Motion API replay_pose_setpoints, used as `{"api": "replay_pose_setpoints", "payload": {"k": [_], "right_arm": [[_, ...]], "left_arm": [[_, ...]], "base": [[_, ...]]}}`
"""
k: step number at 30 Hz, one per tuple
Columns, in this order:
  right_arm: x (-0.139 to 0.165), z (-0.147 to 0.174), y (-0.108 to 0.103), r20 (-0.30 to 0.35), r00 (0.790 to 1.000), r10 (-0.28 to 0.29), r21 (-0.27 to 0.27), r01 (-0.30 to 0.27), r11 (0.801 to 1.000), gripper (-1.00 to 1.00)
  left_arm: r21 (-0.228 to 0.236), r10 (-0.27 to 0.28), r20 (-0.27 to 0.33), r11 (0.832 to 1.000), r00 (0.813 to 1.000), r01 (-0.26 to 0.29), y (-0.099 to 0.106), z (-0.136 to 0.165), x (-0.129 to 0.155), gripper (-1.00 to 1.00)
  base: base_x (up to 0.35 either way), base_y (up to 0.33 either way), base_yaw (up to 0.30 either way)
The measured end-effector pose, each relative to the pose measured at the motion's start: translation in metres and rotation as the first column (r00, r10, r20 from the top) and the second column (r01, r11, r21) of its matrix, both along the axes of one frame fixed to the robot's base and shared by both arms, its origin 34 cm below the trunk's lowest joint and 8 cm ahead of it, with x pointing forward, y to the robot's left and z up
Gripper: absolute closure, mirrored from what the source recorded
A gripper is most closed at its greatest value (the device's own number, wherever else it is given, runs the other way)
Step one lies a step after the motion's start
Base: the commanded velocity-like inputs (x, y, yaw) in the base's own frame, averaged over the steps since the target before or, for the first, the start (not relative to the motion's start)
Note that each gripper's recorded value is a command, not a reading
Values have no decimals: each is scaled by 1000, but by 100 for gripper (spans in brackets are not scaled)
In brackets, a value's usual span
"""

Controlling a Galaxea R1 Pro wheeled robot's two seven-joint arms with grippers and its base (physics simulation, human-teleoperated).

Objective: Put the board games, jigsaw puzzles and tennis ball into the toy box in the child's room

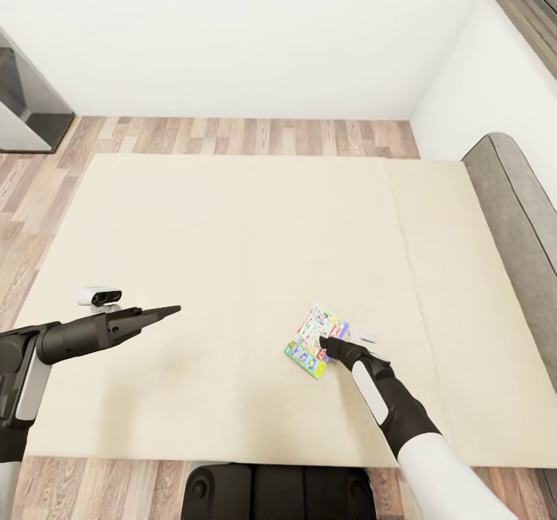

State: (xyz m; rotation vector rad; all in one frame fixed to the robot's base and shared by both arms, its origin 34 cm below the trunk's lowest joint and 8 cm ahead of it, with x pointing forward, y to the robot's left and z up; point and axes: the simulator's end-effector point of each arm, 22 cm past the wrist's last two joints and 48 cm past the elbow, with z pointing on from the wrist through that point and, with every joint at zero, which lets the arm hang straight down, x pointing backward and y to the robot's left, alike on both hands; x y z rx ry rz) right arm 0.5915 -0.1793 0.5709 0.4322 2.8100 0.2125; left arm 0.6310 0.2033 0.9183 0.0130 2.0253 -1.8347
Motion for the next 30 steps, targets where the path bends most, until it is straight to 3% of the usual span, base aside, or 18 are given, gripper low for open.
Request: {"api": "replay_pose_setpoints", "payload": {"k": [6, 12, 21, 30], "right_arm": [[4, 0, -2, 4, 1000, 1, -2, -1, 1000, -100], [50, 15, 1, 67, 998, 9, 0, -9, 1000, -100], [89, 28, 7, 114, 993, 29, -1, -29, 1000, -100], [98, 17, 3, 73, 997, 36, -19, -35, 999, -100]], "left_arm": [[-6, 1, -2, 1000, 1000, -1, -2, -1, 0, -100], [-17, 4, -3, 1000, 1000, -4, -6, -1, 0, -100], [-21, 5, -3, 1000, 1000, -5, -7, 0, 0, -100], [-20, 6, -3, 1000, 1000, -6, -7, -1, 0, -100]], "base": [[0, 0, 0], [0, 0, 0], [0, 0, 0], [0, 0, 0]]}}
